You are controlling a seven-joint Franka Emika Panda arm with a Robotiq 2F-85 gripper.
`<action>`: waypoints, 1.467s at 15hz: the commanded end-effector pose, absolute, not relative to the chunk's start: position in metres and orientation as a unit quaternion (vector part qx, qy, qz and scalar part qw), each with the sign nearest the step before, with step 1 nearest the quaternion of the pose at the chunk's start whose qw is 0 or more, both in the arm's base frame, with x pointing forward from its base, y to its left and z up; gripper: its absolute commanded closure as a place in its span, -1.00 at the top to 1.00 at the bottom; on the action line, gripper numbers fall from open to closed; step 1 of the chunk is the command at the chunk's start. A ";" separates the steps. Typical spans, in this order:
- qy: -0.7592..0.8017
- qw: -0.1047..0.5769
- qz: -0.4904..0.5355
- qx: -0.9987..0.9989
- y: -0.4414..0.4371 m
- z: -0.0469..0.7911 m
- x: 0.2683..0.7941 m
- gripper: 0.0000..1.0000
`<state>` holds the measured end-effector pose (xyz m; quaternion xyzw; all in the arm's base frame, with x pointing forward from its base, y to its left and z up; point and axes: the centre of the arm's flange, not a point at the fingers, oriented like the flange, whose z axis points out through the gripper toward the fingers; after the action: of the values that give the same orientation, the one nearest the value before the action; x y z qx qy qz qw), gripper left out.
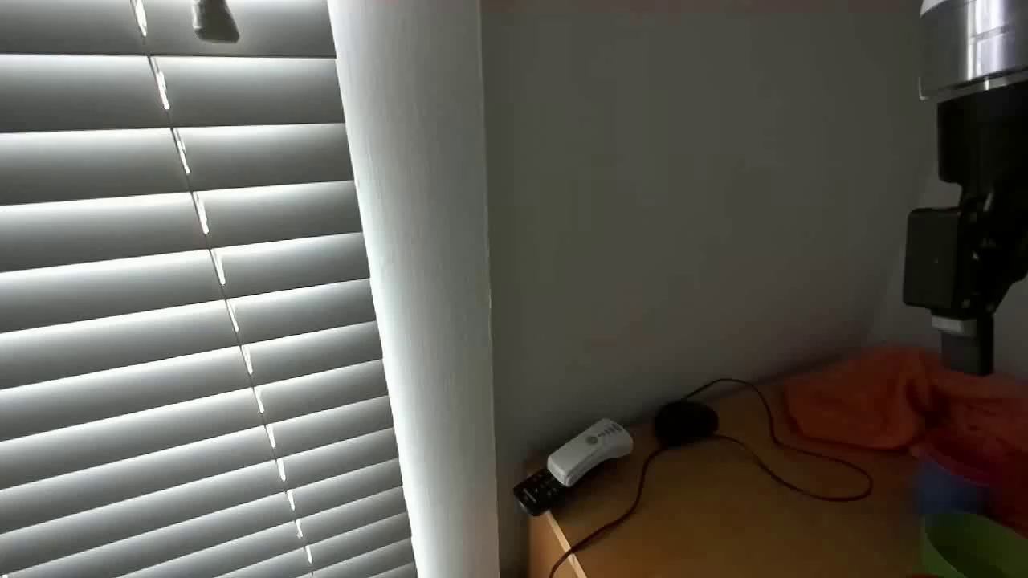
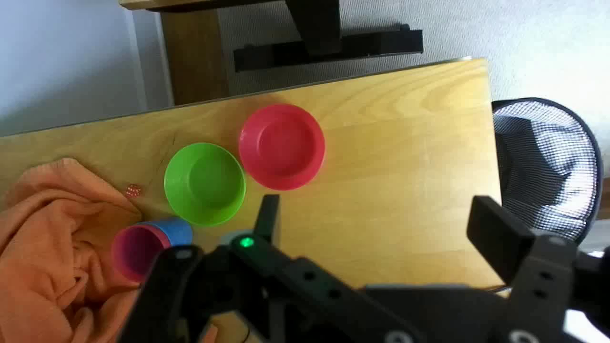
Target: Put the pink cup in the green bowl and put the blue cup in the pink bowl
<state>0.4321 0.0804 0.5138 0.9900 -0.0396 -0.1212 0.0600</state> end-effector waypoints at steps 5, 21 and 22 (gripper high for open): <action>-0.040 0.060 -0.121 0.990 0.080 0.514 0.432 1.00; -0.132 -0.033 -0.082 0.987 -0.125 0.403 0.499 1.00; -0.127 -0.037 -0.077 0.988 -0.135 0.393 0.501 1.00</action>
<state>0.4958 -0.1113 0.4217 0.9861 -0.1387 -0.0906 -0.0117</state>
